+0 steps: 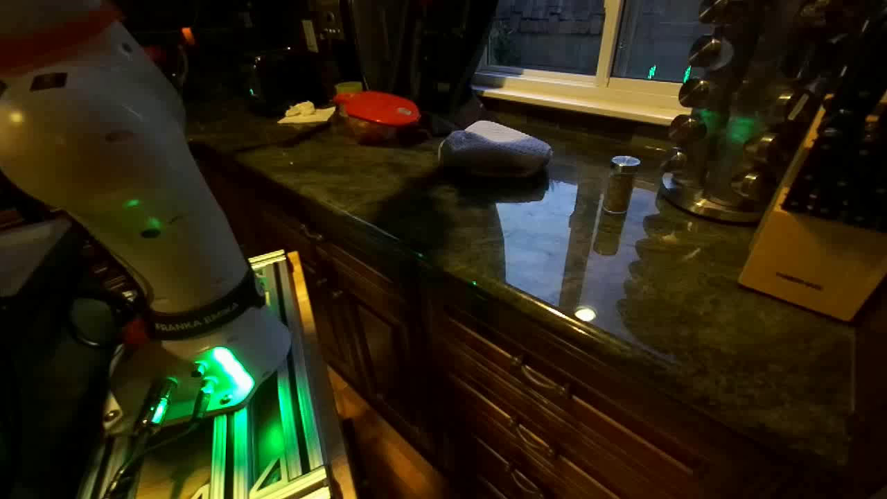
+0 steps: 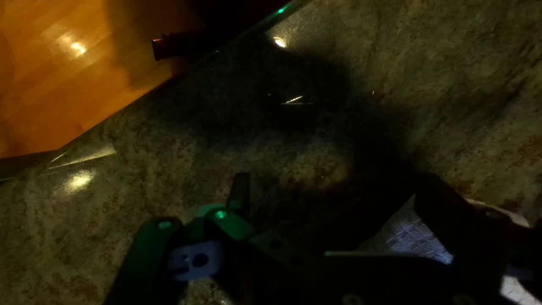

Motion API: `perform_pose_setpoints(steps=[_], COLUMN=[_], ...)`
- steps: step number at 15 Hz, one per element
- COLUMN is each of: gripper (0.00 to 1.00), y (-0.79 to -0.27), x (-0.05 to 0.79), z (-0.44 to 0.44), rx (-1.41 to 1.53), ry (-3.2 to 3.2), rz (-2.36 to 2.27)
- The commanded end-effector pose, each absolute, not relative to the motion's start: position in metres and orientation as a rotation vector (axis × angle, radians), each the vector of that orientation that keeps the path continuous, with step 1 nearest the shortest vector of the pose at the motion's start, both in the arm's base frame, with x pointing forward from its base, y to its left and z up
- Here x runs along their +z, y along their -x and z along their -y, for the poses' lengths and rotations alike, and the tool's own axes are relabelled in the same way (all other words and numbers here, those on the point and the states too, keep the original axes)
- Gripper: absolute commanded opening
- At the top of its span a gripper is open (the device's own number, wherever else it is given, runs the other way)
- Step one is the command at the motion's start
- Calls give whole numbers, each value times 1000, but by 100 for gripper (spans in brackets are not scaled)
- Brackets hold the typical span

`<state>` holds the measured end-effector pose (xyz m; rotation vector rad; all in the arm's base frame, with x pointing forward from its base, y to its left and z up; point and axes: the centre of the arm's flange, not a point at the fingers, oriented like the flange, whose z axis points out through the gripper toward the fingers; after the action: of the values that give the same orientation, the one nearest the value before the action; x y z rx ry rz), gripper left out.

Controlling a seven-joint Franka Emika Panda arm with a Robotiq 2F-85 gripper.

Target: Turn the spice holder

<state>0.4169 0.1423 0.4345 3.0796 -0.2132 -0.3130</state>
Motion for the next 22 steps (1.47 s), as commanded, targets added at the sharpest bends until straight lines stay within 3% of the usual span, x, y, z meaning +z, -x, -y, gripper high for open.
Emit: perform_pose_setpoints(steps=[1, 14, 22], gripper=[100, 100, 100], y=[-417, -417, -489], x=[434, 434, 482], z=[-142, -142, -95], rx=[-313, -313, -8], ry=[-3080, -3080, -3105], rz=[213, 213, 322])
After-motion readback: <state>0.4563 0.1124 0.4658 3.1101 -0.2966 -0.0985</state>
